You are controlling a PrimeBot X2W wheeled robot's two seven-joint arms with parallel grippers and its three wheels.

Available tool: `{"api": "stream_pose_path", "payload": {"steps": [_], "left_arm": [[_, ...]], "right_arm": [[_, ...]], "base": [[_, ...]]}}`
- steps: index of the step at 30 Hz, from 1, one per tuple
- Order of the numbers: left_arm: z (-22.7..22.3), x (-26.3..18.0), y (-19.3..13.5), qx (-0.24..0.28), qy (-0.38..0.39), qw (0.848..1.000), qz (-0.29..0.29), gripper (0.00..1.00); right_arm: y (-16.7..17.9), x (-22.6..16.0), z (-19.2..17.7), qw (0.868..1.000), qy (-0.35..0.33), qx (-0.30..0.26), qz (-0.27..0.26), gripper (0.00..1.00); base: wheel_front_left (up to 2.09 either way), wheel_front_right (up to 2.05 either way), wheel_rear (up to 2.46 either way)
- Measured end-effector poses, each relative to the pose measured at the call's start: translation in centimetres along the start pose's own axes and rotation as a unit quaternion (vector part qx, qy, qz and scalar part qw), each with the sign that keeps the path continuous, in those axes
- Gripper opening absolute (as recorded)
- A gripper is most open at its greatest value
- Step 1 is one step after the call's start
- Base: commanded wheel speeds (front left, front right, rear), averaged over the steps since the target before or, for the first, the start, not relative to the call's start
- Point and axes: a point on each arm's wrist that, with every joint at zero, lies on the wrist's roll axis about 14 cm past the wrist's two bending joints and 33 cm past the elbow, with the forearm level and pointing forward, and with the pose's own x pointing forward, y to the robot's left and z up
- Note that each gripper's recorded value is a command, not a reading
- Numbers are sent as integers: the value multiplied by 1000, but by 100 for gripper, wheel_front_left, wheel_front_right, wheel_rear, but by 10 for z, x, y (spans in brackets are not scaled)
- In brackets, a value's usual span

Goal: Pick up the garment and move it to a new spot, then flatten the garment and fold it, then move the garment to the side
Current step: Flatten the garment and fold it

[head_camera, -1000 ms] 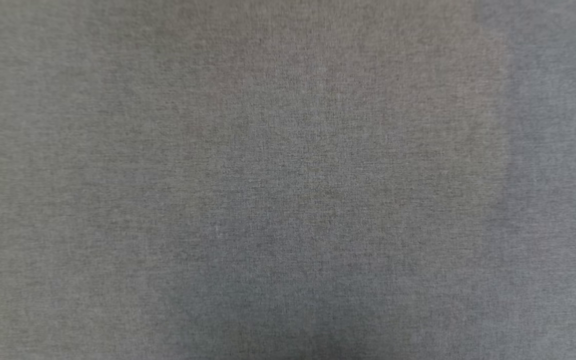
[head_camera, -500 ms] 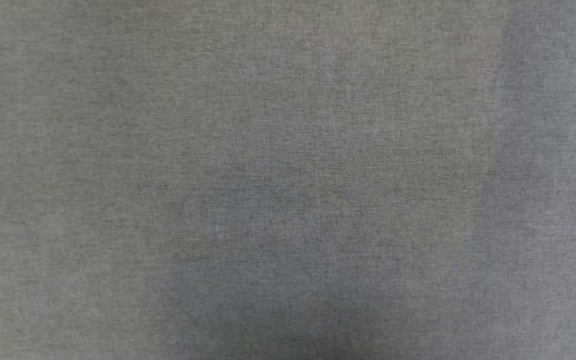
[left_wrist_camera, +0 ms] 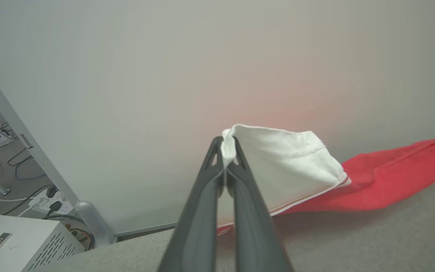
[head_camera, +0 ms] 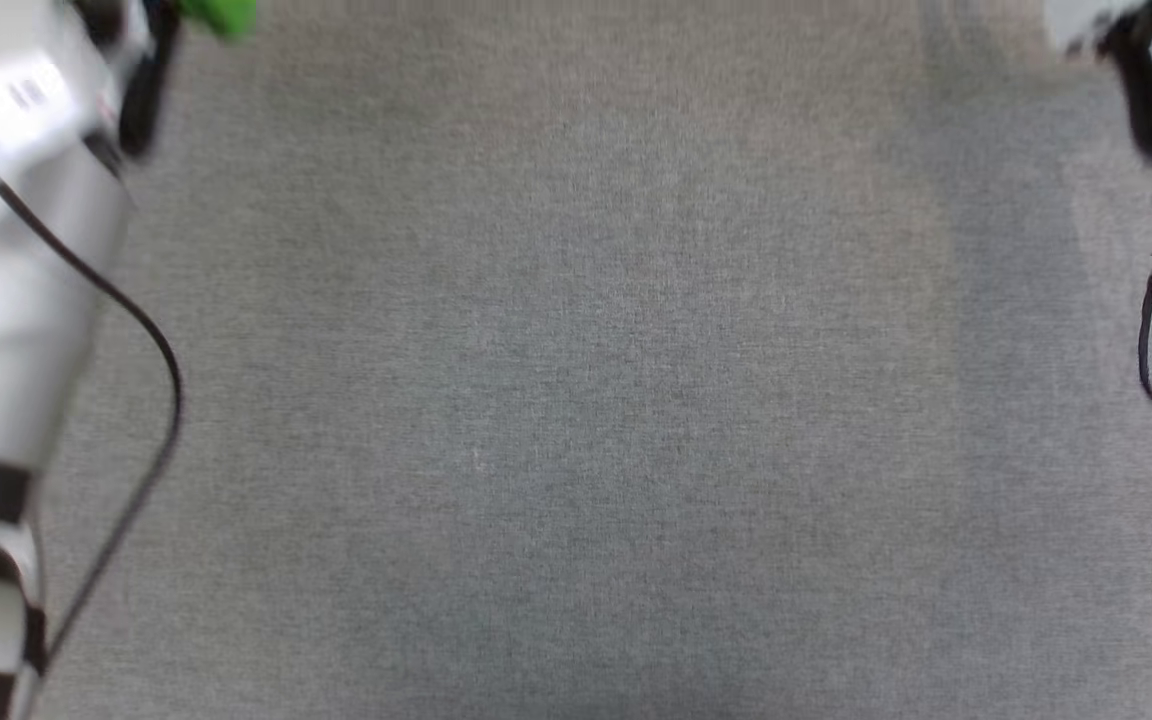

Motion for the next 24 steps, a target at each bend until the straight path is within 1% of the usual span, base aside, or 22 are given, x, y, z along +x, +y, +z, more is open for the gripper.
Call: {"api": "stream_pose_path", "payload": {"steps": [2, 6, 11, 16, 19, 20, 24], "left_arm": [[-7, -18, -13, -4, 9, 1000, -9, 0], [-28, -65, -36, -19, 38, 999, -16, 0], [-61, -138, -48, -55, 98, 994, 14, 0], [-79, -205, -58, -82, 147, 985, 43, 0], [-81, -237, -61, -86, 166, 981, 55, 0], [-76, -260, -67, -82, 175, 979, 56, 0], [-65, -284, -79, -83, 180, 979, 49, 0]], "right_arm": [[3, -15, -7, 1000, 12, 0, 6, 0], [7, -50, -23, 999, 43, 18, 12, 0], [12, -98, -48, 994, 99, 51, 19, 0], [11, -143, -65, 987, 149, 61, 24, 0], [17, -163, -66, 984, 158, 69, 35, 0], [21, -178, -61, 983, 158, 81, 41, 0], [21, -199, -63, 980, 172, 93, 42, 0]], "base": [[0, 0, 0], [0, 0, 0], [0, 0, 0], [0, 0, 0], [0, 0, 0], [0, 0, 0], [0, 0, 0]]}}
